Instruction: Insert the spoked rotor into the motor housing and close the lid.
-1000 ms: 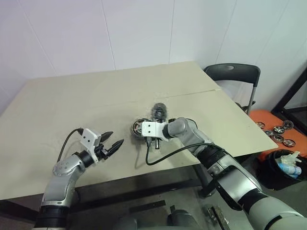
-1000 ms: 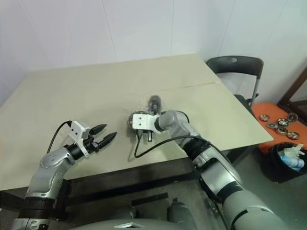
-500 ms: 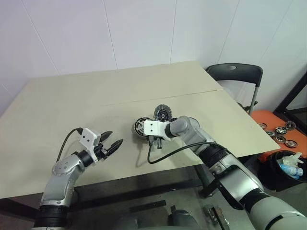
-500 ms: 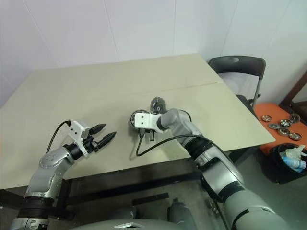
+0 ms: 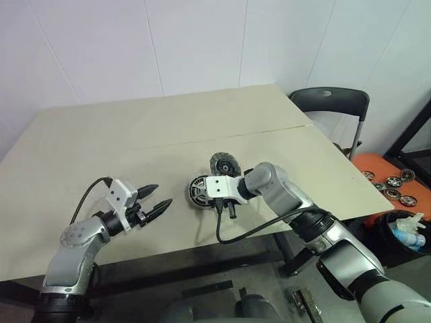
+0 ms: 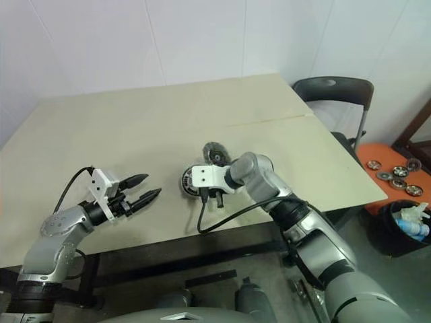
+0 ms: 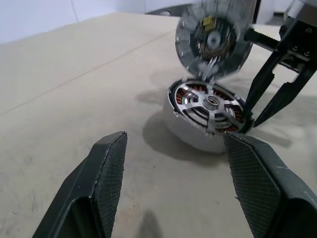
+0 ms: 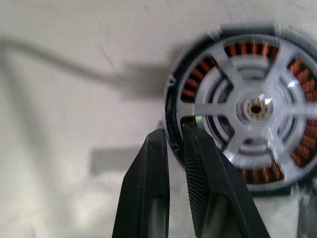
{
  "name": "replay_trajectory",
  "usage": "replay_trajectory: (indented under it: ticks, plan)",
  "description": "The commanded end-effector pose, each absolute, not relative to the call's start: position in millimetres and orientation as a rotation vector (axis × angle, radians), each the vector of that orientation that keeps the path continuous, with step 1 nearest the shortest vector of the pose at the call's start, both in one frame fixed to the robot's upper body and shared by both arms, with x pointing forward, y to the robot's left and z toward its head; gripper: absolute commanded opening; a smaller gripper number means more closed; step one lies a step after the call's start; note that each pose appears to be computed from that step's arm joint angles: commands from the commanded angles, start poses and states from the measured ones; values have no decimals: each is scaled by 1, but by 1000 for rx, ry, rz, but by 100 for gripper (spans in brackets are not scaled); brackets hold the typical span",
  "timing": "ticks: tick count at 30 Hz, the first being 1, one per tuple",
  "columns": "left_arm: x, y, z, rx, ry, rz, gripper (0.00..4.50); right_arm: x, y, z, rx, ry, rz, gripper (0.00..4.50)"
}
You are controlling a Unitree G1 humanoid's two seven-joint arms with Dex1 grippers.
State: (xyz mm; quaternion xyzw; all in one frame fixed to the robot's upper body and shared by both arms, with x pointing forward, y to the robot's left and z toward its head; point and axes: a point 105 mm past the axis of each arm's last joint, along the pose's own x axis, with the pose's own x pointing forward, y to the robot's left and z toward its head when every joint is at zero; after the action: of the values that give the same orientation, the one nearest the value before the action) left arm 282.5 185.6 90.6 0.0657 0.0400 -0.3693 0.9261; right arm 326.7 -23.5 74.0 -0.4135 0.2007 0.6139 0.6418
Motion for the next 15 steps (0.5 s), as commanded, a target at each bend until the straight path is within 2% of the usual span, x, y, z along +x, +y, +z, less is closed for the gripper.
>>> replay_trajectory:
  ticks: [1, 5, 8, 13, 15]
  plan:
    - [283, 183, 105, 176, 39, -768, 333, 317, -7, 76, -906, 432, 1447, 55]
    - [285, 181, 106, 184, 39, -769, 333, 327, 0, 76, -877, 407, 1390, 55]
    - [286, 181, 106, 189, 42, -766, 333, 335, 3, 78, -863, 388, 1352, 117]
    - [287, 181, 103, 193, 54, -759, 333, 346, 6, 85, -833, 353, 1310, 281]
    - [287, 181, 103, 192, 57, -758, 333, 349, 9, 91, -801, 333, 1310, 281]
